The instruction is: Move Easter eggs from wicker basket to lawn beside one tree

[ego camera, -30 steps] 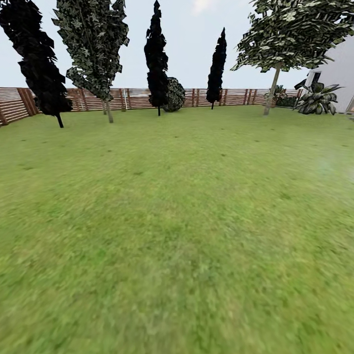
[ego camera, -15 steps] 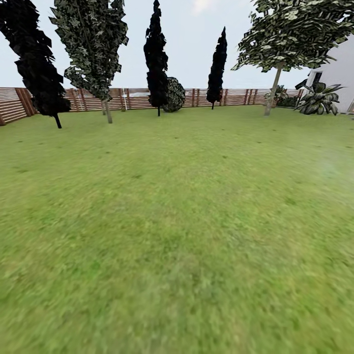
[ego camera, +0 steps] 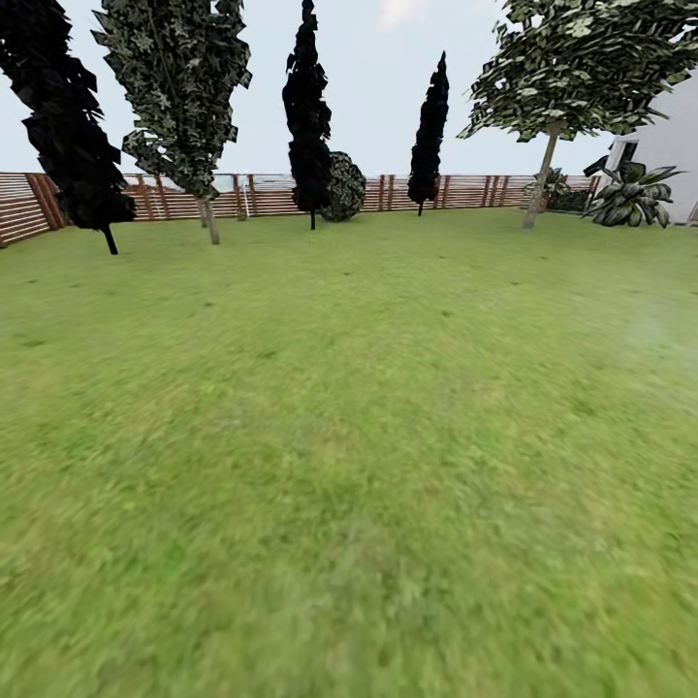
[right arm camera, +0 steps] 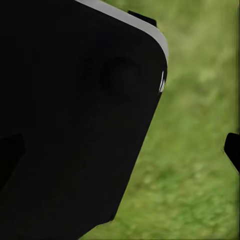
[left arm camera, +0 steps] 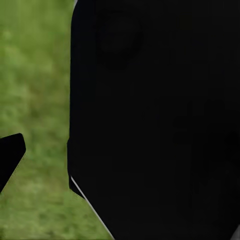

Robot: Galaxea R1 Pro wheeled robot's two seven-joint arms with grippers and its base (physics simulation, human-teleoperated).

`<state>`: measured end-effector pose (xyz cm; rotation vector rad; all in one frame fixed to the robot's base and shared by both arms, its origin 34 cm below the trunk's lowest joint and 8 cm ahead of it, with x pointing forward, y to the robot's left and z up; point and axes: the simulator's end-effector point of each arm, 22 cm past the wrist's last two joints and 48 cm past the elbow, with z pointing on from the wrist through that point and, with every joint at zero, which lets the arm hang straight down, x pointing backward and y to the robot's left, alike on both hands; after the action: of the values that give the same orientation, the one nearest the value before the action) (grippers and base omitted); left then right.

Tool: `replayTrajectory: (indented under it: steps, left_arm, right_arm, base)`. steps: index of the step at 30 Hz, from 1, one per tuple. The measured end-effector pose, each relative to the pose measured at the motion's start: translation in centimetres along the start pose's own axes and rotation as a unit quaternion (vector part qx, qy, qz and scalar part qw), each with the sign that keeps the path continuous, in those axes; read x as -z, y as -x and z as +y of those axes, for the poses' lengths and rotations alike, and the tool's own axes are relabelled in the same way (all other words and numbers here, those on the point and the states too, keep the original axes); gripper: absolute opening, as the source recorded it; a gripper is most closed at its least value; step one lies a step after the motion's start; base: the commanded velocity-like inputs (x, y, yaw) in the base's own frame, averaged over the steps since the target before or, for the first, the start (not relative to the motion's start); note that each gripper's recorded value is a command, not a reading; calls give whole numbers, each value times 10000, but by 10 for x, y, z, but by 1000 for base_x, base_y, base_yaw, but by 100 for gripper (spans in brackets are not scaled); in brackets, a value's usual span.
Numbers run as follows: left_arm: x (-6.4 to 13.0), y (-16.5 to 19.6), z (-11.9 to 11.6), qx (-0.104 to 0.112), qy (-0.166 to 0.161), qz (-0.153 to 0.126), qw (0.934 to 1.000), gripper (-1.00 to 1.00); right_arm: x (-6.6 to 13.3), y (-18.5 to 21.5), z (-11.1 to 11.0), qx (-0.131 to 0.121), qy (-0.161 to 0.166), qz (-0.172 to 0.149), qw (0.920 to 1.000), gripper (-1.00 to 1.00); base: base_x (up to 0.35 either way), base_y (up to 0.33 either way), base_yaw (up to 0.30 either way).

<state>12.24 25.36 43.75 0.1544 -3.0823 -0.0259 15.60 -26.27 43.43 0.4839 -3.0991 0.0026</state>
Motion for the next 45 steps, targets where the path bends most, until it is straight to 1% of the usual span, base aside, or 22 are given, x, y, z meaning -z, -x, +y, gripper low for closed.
replayTrajectory:
  steps: [17, 40, 45]
  left_arm:
    - [0, 0, 2, 2, 15, -1, 10000, 100]
    - [0, 0, -2, -8, -12, 1, 10000, 100]
    - [0, 0, -2, -7, -12, 2, 10000, 100]
  right_arm:
    - [0, 0, 1, -4, 6, -2, 10000, 100]
    - [0, 0, 0, -1, -2, -2, 10000, 100]
    - [0, 0, 1, -33, 8, -1, 10000, 100]
  base:
    - [326, 0, 0]
    - [326, 0, 0]
    - [327, 0, 0]
